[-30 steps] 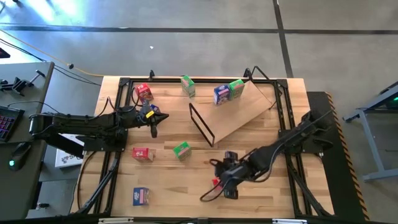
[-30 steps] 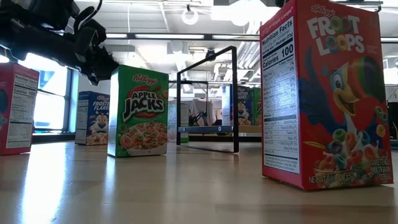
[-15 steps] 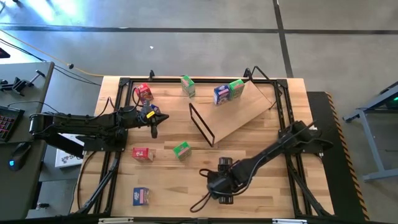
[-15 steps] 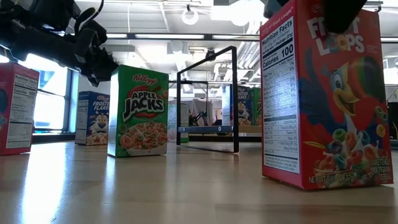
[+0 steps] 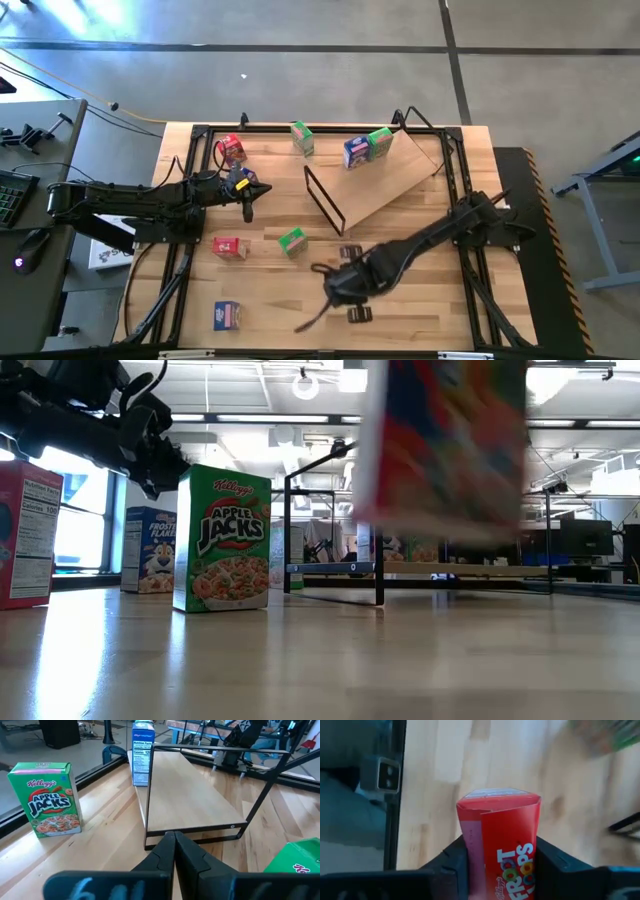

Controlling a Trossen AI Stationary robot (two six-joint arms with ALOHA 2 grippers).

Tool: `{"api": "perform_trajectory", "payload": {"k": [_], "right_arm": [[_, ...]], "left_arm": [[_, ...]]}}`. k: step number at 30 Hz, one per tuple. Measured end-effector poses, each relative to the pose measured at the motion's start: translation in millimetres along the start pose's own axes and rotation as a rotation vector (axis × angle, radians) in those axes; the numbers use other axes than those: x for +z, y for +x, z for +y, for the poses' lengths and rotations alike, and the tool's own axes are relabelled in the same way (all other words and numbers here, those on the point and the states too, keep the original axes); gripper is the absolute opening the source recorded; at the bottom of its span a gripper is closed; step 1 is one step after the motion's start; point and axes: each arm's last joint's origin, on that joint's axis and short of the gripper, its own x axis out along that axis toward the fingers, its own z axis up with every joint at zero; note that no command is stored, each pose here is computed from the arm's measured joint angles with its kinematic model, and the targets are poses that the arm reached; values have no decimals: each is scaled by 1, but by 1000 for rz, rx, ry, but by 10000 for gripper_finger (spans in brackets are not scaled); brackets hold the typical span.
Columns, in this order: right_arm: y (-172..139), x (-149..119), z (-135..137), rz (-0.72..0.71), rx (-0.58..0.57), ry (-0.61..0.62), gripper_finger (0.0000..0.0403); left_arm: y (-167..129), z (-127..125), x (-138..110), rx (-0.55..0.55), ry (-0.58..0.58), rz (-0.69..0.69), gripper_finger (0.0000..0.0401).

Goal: Stack cereal on shelf
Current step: Put the bottom red cereal box on the shelf

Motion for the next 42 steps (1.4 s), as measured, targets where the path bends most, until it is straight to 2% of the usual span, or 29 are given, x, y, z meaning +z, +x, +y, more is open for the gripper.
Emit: {"api": "perform_trajectory", "payload": {"k": [5, 9, 13, 16, 19, 24, 30, 32, 42], "right_arm": [[-61, 22, -43, -73, -129, -90, 125], [-105, 32, -93, -130, -250, -186, 125], [-121, 29, -152, -130, -333, -286, 124], [-127, 27, -190, -116, -358, -277, 124], [-132, 26, -216, -131, -380, -302, 124], [-133, 18, -250, -104, -327, -338, 124], [-107, 17, -283, -14, -264, -364, 124], [-99, 19, -292, -34, -217, -350, 124], [-61, 23, -312, 49, -177, -347, 124]], "left_arm": [[0, 0, 0, 0, -1, 0, 0], [0, 0, 0, 0, 6, 0, 0], [0, 0, 0, 0, 7, 0, 0], [0, 0, 0, 0, 7, 2, 0], [0, 0, 0, 0, -2, 5, 0], [0, 0, 0, -2, -7, 5, 0], [0, 0, 1, -4, 6, -6, 0], [0, 0, 1, -6, 6, -11, 0], [0, -1, 3, -8, 29, -29, 0]]}}
